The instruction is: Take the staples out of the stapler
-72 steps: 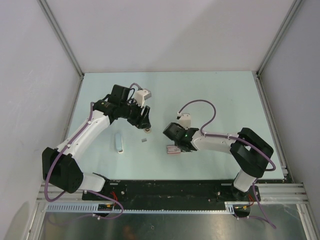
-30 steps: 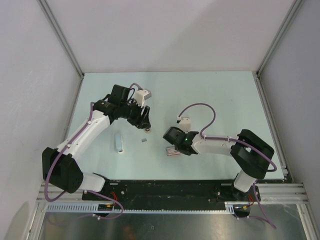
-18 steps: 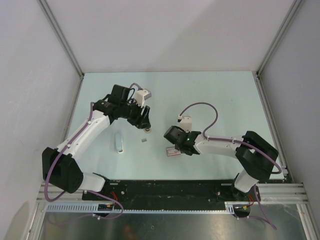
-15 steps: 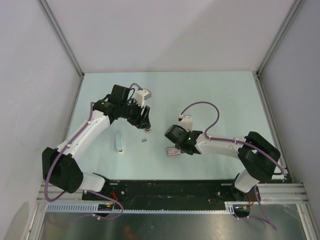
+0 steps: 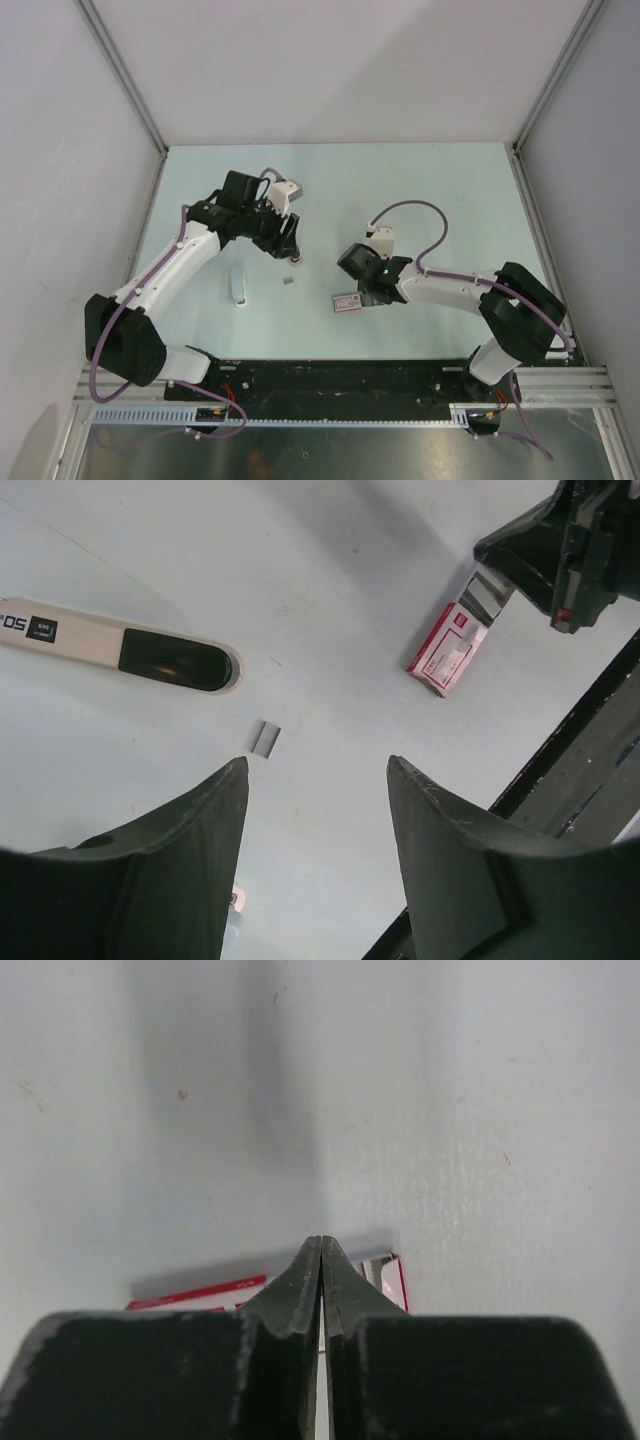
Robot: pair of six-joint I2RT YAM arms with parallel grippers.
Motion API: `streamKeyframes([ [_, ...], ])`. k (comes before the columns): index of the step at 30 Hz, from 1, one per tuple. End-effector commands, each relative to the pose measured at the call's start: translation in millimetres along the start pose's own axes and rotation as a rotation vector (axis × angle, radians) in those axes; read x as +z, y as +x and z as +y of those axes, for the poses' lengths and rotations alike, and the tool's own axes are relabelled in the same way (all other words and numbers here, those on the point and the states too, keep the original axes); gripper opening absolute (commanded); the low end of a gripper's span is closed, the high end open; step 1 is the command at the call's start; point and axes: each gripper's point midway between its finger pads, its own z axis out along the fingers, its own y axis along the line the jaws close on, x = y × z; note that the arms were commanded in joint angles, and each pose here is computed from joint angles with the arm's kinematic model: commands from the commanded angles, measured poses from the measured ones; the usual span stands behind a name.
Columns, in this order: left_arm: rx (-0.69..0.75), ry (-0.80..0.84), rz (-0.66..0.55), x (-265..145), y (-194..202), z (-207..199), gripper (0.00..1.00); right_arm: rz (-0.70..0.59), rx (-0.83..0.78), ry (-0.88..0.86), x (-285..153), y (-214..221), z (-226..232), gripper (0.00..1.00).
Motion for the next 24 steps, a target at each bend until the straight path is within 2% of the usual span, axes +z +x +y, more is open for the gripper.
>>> streamKeyframes([
  [1, 0.067, 0.008, 0.005, 4, 3, 1, 0.63, -0.001, -0.003, -0.008, -11, 9, -4, 0.02],
  [5, 0.074, 0.002, 0.013, 5, 6, 3, 0.62, 0.017, -0.003, -0.005, -10, 22, -4, 0.00],
  [8, 0.091, -0.015, 0.030, 8, 10, 8, 0.62, 0.003, 0.011, -0.016, -12, 15, -4, 0.00],
  [12, 0.136, -0.047, 0.092, 18, 26, 20, 0.63, -0.042, 0.063, -0.048, -20, -14, -10, 0.10],
  [17, 0.235, -0.056, 0.232, 43, 63, 24, 0.64, -0.147, 0.177, -0.130, -49, -71, -26, 0.22],
  [20, 0.294, -0.054, 0.304, 59, 78, 27, 0.65, -0.204, 0.227, -0.165, -65, -97, -37, 0.25],
  [24, 0.350, -0.044, 0.353, 76, 86, 30, 0.65, -0.226, 0.239, -0.152, -73, -106, -52, 0.26],
])
